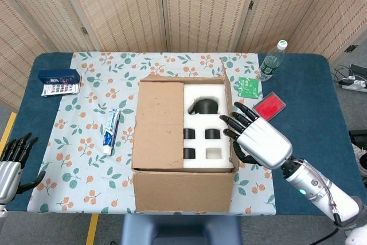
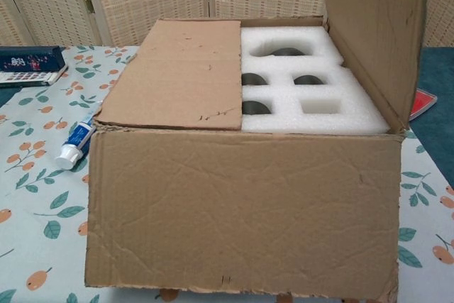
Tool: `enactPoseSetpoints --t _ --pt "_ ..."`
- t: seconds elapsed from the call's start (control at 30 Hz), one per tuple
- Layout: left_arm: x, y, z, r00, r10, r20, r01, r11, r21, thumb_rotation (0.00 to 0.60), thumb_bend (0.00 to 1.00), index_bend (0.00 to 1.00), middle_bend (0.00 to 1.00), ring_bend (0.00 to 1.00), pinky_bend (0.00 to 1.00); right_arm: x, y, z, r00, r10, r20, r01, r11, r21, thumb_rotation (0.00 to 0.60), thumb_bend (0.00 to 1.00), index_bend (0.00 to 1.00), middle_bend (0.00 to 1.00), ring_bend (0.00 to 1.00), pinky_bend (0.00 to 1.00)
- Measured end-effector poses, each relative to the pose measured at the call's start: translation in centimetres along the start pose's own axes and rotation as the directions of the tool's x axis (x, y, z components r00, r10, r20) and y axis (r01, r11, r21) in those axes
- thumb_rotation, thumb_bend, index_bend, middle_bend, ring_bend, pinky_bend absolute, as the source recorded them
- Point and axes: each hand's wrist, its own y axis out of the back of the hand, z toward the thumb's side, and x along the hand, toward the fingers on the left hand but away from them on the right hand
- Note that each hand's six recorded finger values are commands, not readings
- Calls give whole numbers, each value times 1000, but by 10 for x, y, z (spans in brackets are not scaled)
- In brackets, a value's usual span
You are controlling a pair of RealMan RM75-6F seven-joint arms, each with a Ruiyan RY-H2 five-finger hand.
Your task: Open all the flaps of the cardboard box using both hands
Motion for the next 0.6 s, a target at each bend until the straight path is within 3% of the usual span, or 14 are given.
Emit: enactPoseSetpoints --t 0.6 --pt "2 -3 0 1000 -9 -3 9 1000 4 600 358 0 0 0 0 53 -1 -27 994 -9 106 9 1000 -4 294 803 363 221 227 95"
